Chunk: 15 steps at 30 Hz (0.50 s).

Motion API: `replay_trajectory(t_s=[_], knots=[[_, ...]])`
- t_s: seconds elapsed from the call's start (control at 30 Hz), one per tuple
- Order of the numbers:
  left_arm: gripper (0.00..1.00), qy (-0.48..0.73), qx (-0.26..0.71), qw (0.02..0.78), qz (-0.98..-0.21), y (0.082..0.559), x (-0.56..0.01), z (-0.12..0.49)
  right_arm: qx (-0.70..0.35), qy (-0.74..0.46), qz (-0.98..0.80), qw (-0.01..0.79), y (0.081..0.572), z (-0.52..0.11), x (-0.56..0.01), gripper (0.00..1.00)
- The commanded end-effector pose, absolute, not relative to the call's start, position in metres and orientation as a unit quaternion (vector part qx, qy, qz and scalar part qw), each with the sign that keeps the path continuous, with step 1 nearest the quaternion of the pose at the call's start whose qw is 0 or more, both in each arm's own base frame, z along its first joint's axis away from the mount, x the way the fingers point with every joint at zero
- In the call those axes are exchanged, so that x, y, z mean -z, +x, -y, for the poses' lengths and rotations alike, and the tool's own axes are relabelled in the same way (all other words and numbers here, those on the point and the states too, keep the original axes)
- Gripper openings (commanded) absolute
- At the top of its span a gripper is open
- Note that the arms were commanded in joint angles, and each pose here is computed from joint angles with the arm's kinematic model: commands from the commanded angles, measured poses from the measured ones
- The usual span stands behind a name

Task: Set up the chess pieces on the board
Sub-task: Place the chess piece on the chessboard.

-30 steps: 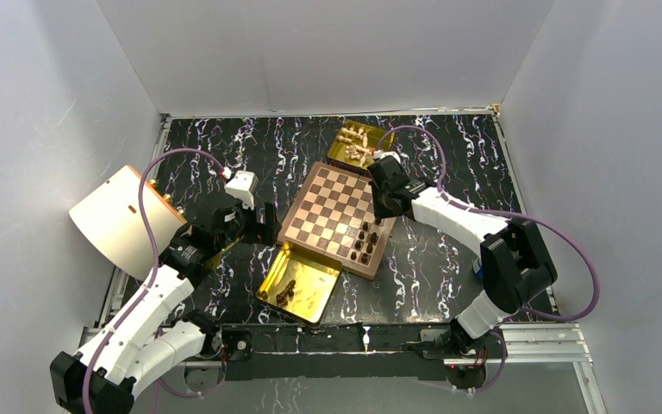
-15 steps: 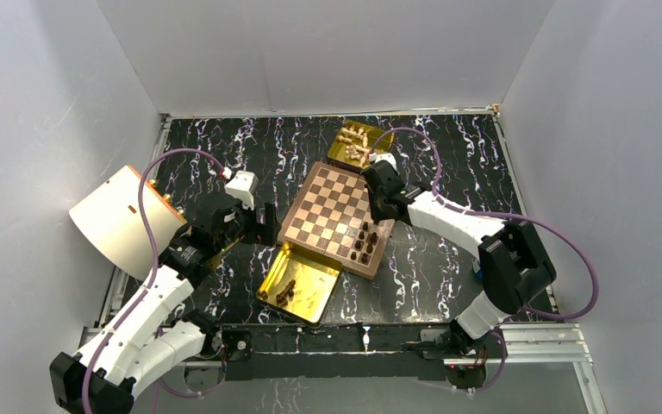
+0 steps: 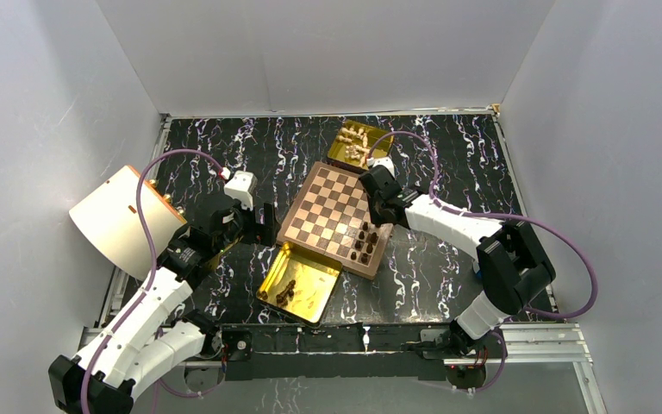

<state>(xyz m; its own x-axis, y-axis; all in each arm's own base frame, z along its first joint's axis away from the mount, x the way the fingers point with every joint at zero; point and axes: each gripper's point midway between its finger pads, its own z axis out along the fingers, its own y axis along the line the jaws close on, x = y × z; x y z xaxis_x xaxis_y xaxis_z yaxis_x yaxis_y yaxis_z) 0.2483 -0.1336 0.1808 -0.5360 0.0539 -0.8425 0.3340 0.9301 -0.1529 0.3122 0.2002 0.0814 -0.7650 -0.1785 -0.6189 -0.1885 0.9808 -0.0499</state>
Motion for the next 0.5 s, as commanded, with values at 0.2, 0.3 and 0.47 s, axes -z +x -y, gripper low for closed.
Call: replay_trajectory(t_s=[0.2, 0.3, 0.47], knots=[[0.94, 0.109, 0.141, 0.487, -0.855, 0.251, -0.187, 0.1281, -0.002, -0.093, -0.931, 0.352, 0.3176, -0.1978, -0.0866, 0.24], [0.94, 0.109, 0.141, 0.486, -0.855, 0.2511, -0.1864, 0.1284, -0.004, -0.094, -0.931, 0.353, 0.3194, -0.1992, -0.0859, 0.25], [0.94, 0.109, 0.142, 0.488, -0.854, 0.2508, -0.1872, 0.1285, 0.002, -0.095, -0.932, 0.35, 0.3212, -0.1989, -0.0845, 0.26]])
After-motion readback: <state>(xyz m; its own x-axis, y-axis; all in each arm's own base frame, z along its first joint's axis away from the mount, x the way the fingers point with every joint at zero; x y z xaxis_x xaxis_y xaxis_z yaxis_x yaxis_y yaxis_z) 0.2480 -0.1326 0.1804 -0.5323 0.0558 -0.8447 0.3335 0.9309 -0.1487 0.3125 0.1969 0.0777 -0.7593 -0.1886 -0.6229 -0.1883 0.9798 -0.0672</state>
